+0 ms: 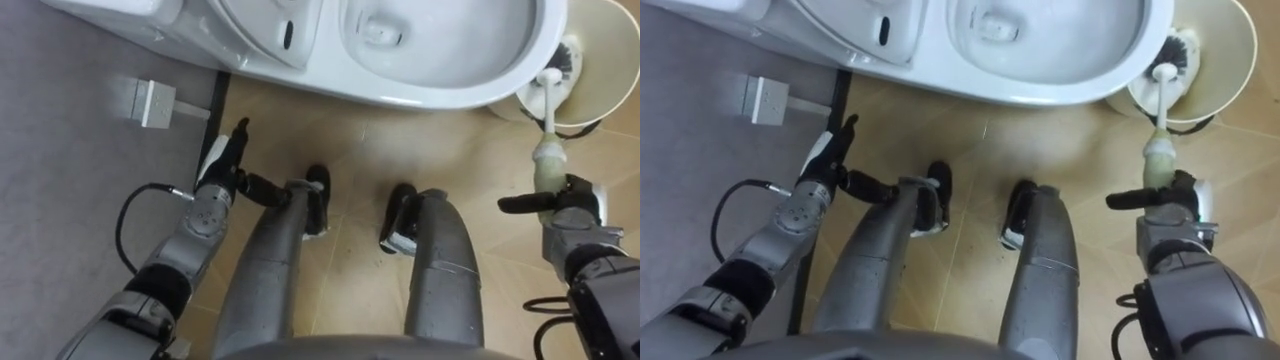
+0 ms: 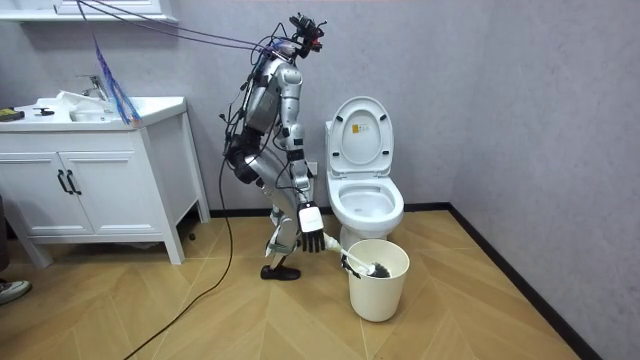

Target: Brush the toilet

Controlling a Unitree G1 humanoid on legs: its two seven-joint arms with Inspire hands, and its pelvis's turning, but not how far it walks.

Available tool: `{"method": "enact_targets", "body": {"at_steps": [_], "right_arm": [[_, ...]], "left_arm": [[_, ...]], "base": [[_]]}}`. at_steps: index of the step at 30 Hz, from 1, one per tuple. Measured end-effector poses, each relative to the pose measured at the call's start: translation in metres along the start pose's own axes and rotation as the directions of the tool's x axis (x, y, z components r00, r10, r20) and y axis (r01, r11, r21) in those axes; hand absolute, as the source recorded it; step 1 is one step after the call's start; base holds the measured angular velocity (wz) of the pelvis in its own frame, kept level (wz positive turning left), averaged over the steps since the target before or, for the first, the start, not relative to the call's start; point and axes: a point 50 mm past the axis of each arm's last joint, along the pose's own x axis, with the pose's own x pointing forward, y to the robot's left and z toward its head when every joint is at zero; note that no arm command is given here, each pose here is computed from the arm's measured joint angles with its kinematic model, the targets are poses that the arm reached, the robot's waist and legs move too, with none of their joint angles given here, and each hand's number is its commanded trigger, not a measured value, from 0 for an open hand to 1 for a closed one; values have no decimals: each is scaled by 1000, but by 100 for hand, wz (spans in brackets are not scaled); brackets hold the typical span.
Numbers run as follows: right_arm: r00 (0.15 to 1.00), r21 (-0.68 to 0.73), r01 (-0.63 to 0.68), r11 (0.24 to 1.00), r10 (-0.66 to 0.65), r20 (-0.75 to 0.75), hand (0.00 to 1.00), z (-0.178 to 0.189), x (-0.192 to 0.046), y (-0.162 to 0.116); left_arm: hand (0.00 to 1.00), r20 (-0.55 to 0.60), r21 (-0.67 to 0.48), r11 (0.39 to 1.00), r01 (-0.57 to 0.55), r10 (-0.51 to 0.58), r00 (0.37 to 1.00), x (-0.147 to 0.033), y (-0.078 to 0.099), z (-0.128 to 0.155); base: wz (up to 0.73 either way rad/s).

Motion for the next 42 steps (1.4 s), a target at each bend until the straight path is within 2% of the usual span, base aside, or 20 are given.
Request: {"method": "enact_targets", "body": {"at_steps": [26,33,42], "right_arm": [[999,108,15,994,-9,-50,100,-5,0,-1],[990,186,6,983,20,-139,100,-32,-3,0],[963,306,39,951,46,-266,100,-63,-9,1]], "left_arm": [[0,6,-27,999,-16,17,1000,-3,0,-1],[0,-14,-30,1000,-5,5,1000,-7,-4,-9],[0,-101,-48,999,-3,-2,995,-21,-7,-38]], "base": [[1],[-1],[0]]}}
